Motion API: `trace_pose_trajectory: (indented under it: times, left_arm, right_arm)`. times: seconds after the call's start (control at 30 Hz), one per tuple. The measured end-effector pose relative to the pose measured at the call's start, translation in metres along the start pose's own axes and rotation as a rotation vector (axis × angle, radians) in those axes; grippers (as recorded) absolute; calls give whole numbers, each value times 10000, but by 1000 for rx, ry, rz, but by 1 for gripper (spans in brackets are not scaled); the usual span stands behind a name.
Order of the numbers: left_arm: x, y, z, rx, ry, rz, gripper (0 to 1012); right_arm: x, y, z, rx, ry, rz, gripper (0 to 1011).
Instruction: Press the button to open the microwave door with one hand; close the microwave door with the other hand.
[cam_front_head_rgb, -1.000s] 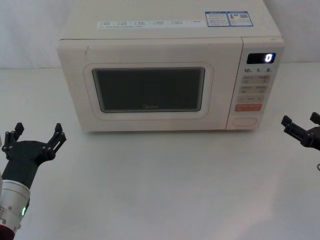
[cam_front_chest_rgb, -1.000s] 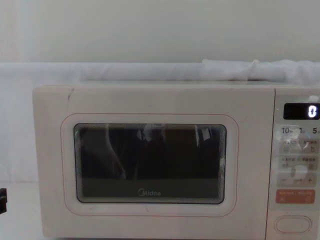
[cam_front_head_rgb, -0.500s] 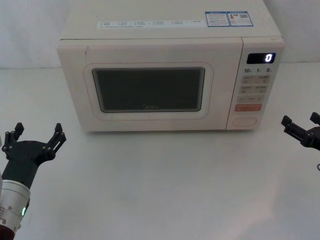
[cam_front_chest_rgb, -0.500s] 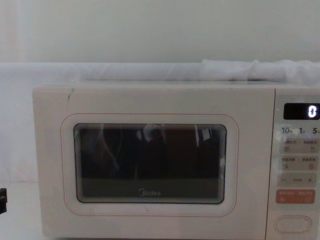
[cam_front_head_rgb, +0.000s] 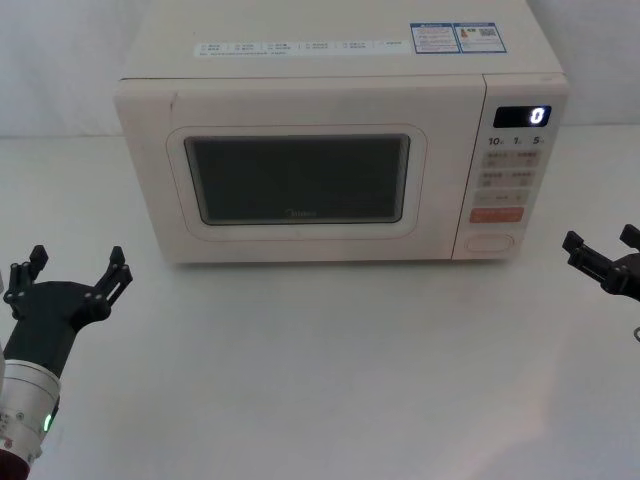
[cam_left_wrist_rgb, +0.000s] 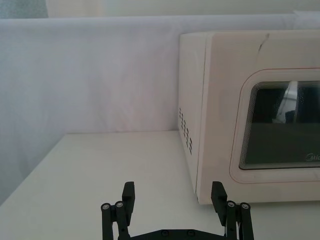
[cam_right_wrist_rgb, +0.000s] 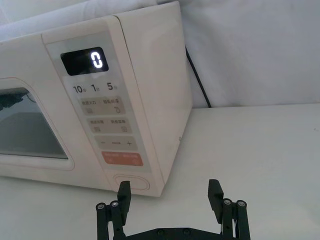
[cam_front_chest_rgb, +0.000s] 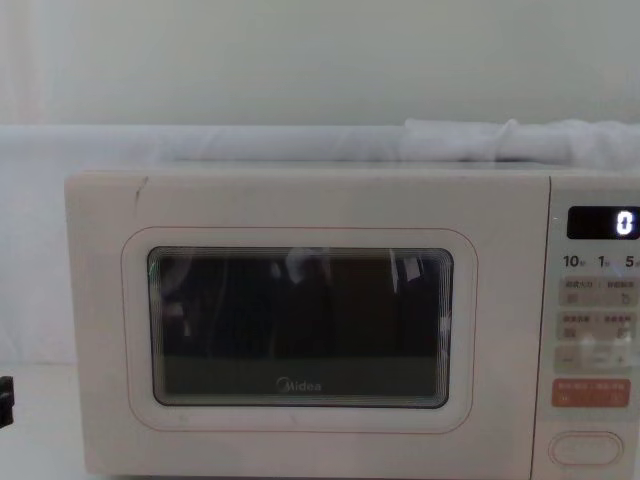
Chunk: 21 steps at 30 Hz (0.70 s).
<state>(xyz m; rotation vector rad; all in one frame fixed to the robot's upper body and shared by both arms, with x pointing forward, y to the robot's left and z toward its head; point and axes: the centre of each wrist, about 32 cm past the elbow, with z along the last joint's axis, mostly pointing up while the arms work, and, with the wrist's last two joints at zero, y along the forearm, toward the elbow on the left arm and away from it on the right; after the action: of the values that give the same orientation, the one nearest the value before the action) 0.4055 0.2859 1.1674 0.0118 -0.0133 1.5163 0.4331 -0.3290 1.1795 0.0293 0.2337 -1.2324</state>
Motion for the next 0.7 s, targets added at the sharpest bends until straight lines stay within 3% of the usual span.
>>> trace_pose_trajectory:
  times: [0.7]
  left_arm:
    - [0, 0, 0, 0, 0, 0, 1001]
  right_arm:
    - [0, 0, 0, 0, 0, 0, 1000]
